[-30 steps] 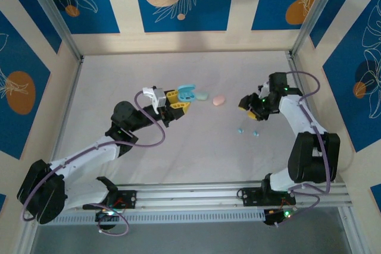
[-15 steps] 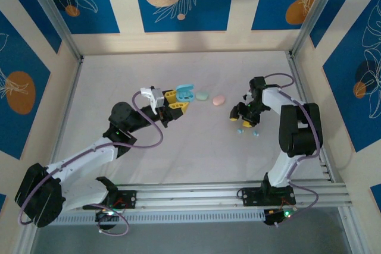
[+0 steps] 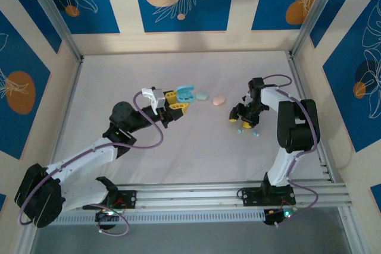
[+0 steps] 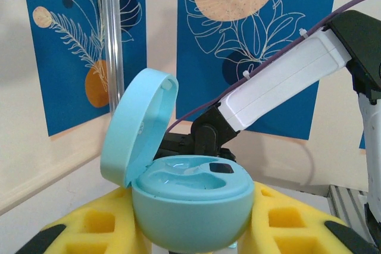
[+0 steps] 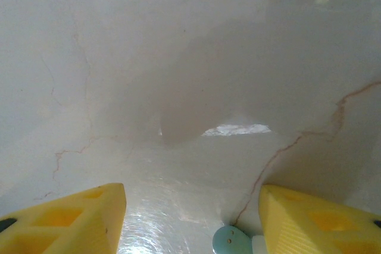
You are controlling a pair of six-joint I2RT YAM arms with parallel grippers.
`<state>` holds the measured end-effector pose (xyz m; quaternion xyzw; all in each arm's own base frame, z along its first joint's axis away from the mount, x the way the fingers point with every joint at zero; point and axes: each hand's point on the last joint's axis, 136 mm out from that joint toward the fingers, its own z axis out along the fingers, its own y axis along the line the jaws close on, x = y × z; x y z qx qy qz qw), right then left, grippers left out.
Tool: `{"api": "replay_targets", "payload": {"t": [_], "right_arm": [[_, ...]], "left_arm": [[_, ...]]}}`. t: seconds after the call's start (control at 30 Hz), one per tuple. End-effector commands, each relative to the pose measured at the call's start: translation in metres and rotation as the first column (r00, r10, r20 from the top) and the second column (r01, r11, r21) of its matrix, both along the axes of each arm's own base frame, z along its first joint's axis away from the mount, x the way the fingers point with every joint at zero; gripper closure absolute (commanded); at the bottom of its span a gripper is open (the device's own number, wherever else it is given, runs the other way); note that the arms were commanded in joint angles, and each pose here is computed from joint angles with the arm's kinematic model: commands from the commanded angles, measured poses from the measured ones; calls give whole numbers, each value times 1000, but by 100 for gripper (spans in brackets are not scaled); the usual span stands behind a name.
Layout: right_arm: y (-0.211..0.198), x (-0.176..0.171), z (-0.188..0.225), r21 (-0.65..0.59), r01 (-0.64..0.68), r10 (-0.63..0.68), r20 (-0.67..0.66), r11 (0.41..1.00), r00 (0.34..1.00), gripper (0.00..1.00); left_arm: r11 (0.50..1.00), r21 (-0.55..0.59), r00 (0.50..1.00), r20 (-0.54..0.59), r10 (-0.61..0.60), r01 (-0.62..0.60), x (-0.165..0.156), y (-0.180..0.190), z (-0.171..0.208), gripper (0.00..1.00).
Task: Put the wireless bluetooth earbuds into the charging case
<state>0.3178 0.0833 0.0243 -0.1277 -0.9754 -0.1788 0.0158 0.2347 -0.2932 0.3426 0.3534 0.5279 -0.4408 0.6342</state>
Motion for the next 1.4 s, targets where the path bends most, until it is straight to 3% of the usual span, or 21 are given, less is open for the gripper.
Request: {"api": "replay_targets", "payload": {"t": [0.0,0.43,0.87,1.07,1.37], "right_arm": [[2,-15,-2,-13,-20,19,-48,1000,999,39],[-1,-32,1,-90,-62,55,-86,994,995,40],[7,-37,8,-81,-79,72,-85,994,994,43],[-3,-32,7,-154,-84,73,-75,984,995,44],[-3,-28,-1,-245,-166,147,-96,955,985,58]], "left_arm": [[1000,-19,999,41,-4,4,-5,-1,12,72],[1000,-25,1000,30,-10,10,-4,-2,12,72],[1000,-24,1000,24,-6,6,-3,-3,11,72],[1000,-23,1000,20,-5,5,-2,-2,10,72],[1000,-21,1000,17,-1,2,-3,-1,10,72]]}}
